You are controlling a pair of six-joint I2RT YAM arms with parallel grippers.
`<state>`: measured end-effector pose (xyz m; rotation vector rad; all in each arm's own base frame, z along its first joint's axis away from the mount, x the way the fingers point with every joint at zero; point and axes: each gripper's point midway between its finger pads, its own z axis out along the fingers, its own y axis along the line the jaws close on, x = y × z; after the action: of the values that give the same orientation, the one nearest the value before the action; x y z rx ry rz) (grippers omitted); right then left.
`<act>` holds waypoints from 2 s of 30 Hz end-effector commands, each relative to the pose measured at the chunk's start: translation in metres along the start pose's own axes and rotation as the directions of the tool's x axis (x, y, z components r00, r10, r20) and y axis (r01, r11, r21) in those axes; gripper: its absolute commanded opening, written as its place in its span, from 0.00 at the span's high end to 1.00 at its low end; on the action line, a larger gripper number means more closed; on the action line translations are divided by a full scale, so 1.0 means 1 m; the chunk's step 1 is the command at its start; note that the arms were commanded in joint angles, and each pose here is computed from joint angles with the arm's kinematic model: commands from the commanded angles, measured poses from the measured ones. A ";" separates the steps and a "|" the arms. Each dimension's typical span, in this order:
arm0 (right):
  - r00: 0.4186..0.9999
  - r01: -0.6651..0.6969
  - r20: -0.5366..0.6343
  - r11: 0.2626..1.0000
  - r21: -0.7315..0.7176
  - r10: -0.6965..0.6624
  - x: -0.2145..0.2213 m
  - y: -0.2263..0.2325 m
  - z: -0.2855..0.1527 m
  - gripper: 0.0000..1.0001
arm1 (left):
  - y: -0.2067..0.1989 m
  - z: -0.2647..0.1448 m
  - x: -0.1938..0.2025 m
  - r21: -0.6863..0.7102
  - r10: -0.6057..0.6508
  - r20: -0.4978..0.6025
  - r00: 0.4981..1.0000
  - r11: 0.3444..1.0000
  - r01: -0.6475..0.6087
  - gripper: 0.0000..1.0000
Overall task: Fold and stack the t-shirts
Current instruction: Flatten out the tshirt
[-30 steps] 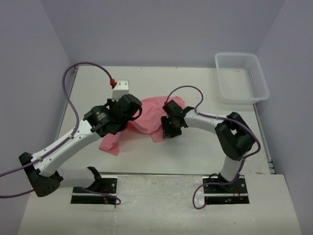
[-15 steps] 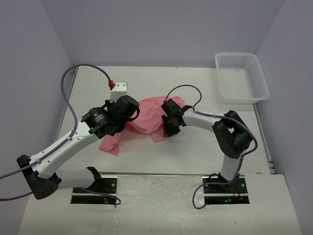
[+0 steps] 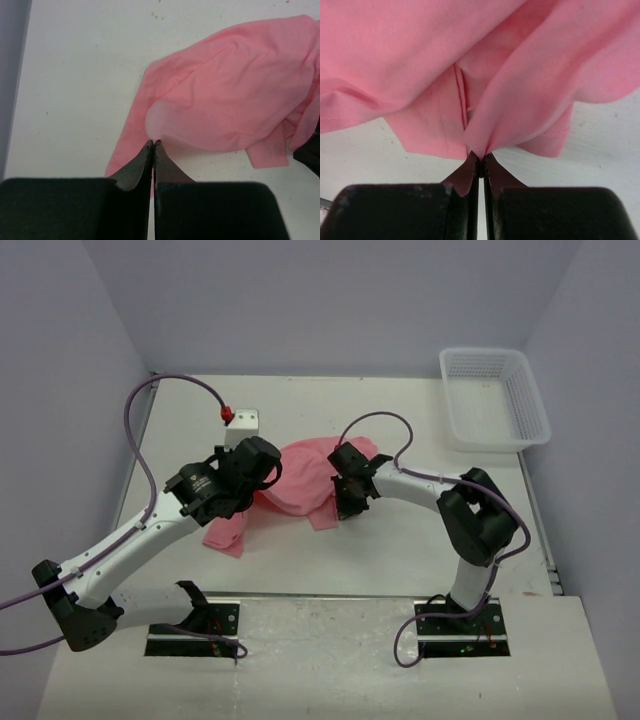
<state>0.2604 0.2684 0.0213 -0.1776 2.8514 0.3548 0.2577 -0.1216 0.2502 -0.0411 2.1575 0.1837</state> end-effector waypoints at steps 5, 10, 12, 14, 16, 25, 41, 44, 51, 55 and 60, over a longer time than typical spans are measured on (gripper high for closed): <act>0.983 -0.019 0.185 0.996 0.090 0.002 -0.034 -0.007 -0.063 1.00 | -0.010 0.005 -0.008 0.034 -0.011 0.023 1.000 0.999 0.011 1.00; 0.950 -0.002 0.307 0.981 0.195 -0.059 -0.076 -0.018 -0.112 1.00 | -0.019 0.001 -0.026 0.081 -0.011 0.069 0.998 0.997 0.005 1.00; 0.924 -0.018 0.373 0.967 0.252 -0.081 -0.104 -0.028 -0.143 1.00 | -0.022 -0.003 -0.042 0.089 -0.017 0.102 0.995 0.996 0.008 1.00; 0.899 -0.059 0.430 0.950 0.307 -0.083 -0.126 -0.045 -0.169 1.00 | -0.022 -0.004 -0.054 0.072 -0.016 0.123 0.992 0.997 0.007 1.00; 0.869 -0.080 0.487 0.944 0.319 -0.091 -0.149 -0.054 -0.204 1.00 | -0.019 -0.006 -0.071 0.042 -0.011 0.158 0.987 0.999 0.005 1.00; 0.715 -0.272 0.693 0.879 0.392 -0.089 -0.213 -0.136 -0.350 1.00 | 0.007 -0.034 -0.151 -0.070 -0.065 0.306 0.950 0.993 0.090 1.00; 0.364 -0.175 0.920 0.960 0.220 -0.145 -0.143 -0.109 -0.531 1.00 | 0.091 -0.159 -0.253 0.093 -0.221 0.600 0.769 0.974 0.208 1.00; 0.267 -0.134 0.951 0.972 0.195 -0.154 -0.115 -0.099 -0.576 1.00 | 0.098 -0.184 -0.263 0.190 -0.263 0.625 0.735 0.964 0.184 1.00; 0.160 0.083 0.984 0.994 0.069 -0.082 -0.065 -0.071 -0.616 1.00 | 0.113 -0.240 -0.270 0.408 -0.377 0.662 0.648 0.906 0.111 1.00; 0.157 0.140 0.985 0.989 0.051 -0.073 -0.070 -0.057 -0.617 1.00 | 0.102 -0.214 -0.266 0.326 -0.314 0.652 0.690 0.938 0.120 1.00; 0.198 0.114 0.968 0.984 0.136 -0.157 -0.123 -0.041 -0.589 1.00 | 0.065 -0.150 -0.265 0.120 -0.180 0.609 0.773 0.984 0.134 1.00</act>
<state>0.1833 0.0493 0.6155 -0.0330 1.3971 0.3055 0.2249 -0.0600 0.5982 -0.1390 1.3694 -0.2021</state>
